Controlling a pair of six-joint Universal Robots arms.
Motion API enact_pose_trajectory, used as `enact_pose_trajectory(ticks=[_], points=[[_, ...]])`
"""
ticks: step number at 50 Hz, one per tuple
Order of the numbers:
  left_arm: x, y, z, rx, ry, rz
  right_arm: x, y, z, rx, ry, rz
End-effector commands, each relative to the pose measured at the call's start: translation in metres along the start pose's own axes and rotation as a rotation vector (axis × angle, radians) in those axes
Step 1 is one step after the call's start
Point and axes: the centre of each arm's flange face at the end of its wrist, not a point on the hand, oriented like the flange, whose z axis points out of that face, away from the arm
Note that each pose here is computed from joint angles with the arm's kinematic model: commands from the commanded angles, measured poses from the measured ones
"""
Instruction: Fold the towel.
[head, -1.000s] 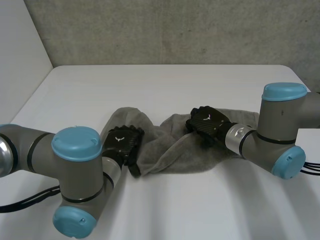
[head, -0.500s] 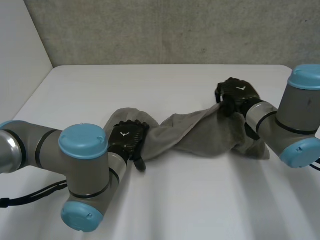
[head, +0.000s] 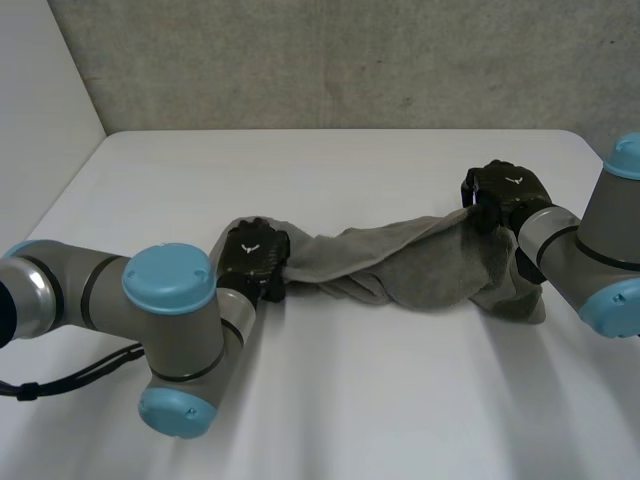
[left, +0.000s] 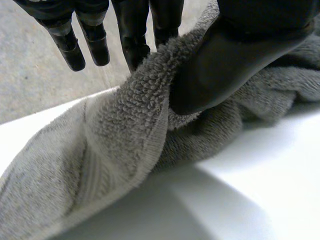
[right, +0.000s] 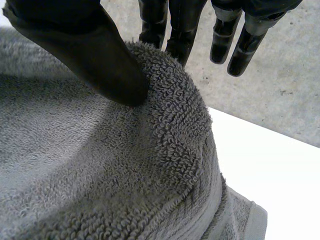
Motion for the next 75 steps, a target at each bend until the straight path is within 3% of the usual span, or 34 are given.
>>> enact_pose_trajectory(ticks=[1, 10, 21, 25, 30, 32, 33, 35, 36, 37, 38, 39, 40, 41, 43, 46, 52, 57, 63, 65, 68, 75], points=[[-0.016, -0.009, 0.01, 0.04, -0.023, -0.011, 0.001, -0.008, -0.011, 0.005, 0.001, -0.002], [-0.036, -0.037, 0.002, 0.051, 0.003, 0.013, -0.002, -0.011, -0.035, -0.04, -0.092, -0.068], [-0.054, -0.061, -0.011, -0.07, 0.103, 0.315, -0.007, -0.002, -0.069, -0.193, -0.32, -0.415], [-0.053, -0.07, -0.006, -0.06, 0.13, 0.354, -0.011, -0.011, -0.067, -0.165, -0.366, -0.511], [-0.056, -0.089, 0.02, 0.04, 0.142, 0.367, -0.007, -0.03, -0.038, -0.016, -0.378, -0.6], [-0.059, -0.122, 0.042, 0.205, 0.102, 0.395, 0.005, -0.069, -0.01, 0.178, -0.272, -0.659], [-0.059, -0.122, 0.042, 0.206, 0.102, 0.396, 0.005, -0.069, -0.01, 0.179, -0.271, -0.659], [-0.062, -0.17, 0.051, 0.428, 0.045, 0.42, 0.012, -0.128, 0.004, 0.435, -0.112, -0.65], [-0.062, -0.17, 0.051, 0.429, 0.045, 0.42, 0.012, -0.128, 0.004, 0.437, -0.111, -0.65], [-0.063, -0.196, 0.05, 0.561, 0.011, 0.436, 0.012, -0.159, 0.003, 0.578, -0.043, -0.604], [-0.063, -0.196, 0.05, 0.562, 0.011, 0.436, 0.015, -0.19, -0.006, 0.717, 0.013, -0.546], [-0.063, -0.225, 0.042, 0.703, -0.022, 0.441, 0.015, -0.19, -0.006, 0.719, 0.014, -0.546], [-0.062, -0.255, 0.027, 0.837, -0.047, 0.431, 0.017, -0.22, -0.023, 0.844, 0.04, -0.494], [-0.062, -0.255, 0.027, 0.839, -0.047, 0.431, 0.017, -0.22, -0.023, 0.846, 0.04, -0.493], [-0.065, -0.299, -0.007, 1.012, -0.072, 0.398, 0.015, -0.252, -0.055, 0.937, -0.031, -0.389], [-0.077, -0.308, -0.023, 1.011, -0.064, 0.373, 0.015, -0.241, -0.054, 0.872, -0.129, -0.355], [-0.095, -0.272, -0.011, 0.836, 0.002, 0.37, 0.01, -0.2, -0.047, 0.689, -0.265, -0.366], [-0.091, -0.19, 0.003, 0.566, 0.156, 0.347, 0.013, -0.134, -0.043, 0.475, -0.306, -0.457], [-0.1, -0.126, 0.011, 0.382, 0.162, 0.337, 0.006, -0.082, -0.044, 0.332, -0.326, -0.524], [-0.099, -0.082, 0.012, 0.263, 0.175, 0.358, -0.002, -0.04, -0.047, 0.224, -0.362, -0.54], [-0.094, -0.052, 0.01, 0.185, 0.189, 0.384, -0.006, -0.005, -0.047, 0.135, -0.394, -0.547], [-0.087, -0.022, 0.003, 0.099, 0.213, 0.37, -0.009, 0.027, -0.05, 0.046, -0.414, -0.508]])
